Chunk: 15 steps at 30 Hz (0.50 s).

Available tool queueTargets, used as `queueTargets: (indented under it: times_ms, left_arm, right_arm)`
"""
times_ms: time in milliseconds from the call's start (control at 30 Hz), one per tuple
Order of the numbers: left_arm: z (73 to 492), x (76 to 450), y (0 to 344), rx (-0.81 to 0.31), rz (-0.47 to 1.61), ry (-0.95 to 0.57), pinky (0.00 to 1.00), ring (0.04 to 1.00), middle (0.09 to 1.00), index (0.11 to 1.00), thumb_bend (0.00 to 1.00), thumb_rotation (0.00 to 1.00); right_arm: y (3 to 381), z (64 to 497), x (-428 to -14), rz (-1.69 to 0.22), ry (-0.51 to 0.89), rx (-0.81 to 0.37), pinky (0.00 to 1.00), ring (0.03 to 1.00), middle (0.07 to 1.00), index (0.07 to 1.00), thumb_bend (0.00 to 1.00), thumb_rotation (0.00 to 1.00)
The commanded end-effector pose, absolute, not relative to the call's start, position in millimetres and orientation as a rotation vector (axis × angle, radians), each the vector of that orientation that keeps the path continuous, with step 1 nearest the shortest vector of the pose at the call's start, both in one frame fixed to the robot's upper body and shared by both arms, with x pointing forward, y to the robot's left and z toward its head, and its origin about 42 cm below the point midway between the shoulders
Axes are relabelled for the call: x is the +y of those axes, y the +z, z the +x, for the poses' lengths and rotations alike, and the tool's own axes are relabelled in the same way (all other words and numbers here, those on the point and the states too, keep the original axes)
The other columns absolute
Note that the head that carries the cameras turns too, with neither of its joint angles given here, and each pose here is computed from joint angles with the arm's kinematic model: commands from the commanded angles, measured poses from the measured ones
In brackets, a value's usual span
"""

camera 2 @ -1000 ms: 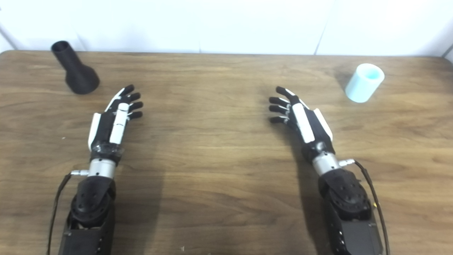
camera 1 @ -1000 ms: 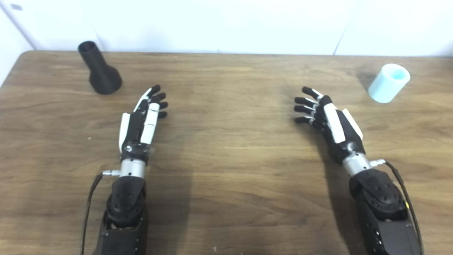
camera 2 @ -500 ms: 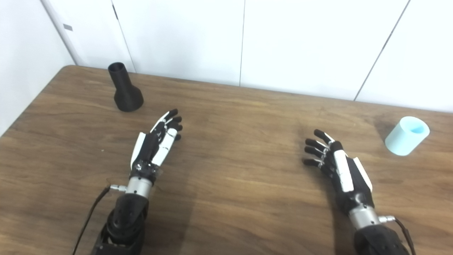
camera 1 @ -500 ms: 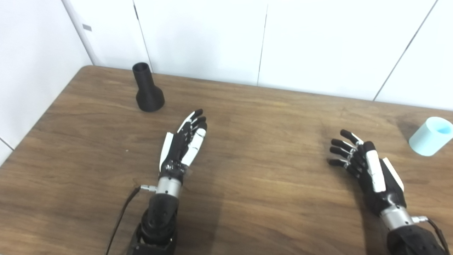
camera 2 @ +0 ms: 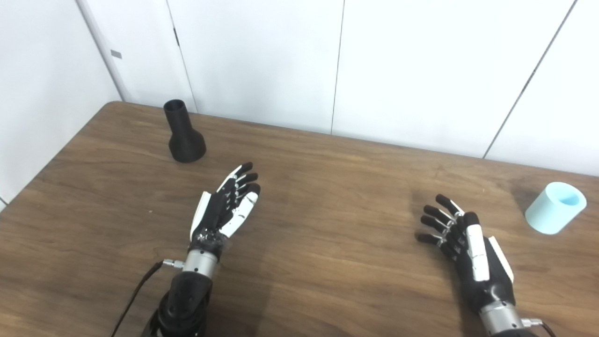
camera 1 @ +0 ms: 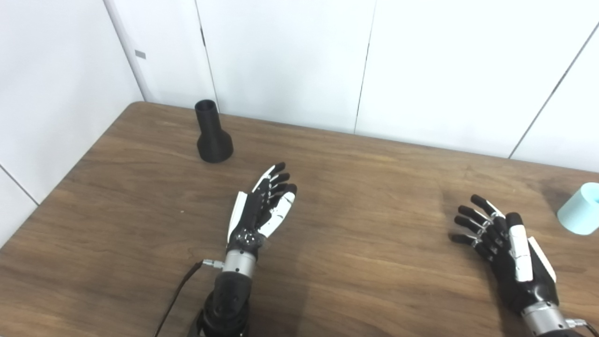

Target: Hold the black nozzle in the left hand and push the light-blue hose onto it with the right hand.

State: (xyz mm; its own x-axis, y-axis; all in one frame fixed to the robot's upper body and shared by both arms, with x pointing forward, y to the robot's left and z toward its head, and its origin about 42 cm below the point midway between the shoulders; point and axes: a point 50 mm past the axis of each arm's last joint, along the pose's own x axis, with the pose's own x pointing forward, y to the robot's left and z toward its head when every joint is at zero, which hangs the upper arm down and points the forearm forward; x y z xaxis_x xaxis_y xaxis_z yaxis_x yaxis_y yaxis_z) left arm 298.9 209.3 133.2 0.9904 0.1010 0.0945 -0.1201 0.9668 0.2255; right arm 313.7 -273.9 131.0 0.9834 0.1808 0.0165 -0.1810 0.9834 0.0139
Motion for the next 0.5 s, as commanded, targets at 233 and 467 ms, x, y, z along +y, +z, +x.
queueTargets:
  times_ms: [233,467]
  left_arm:
    - [304.3,196.7,128.7,-0.080,0.235,0.115,0.77,0.809,0.843,0.895,0.32,0.58]
    - [306.3,194.4,125.1,-0.083,0.256,0.131,0.76,0.795,0.832,0.878,0.33,0.59]
  right_arm:
    - [138.7,315.7,-281.5,-0.015,0.155,-0.021,0.70,0.820,0.826,0.889,0.37,1.00]
    - [138.9,316.9,-282.5,-0.013,0.162,-0.030,0.70,0.811,0.822,0.885,0.36,1.00]
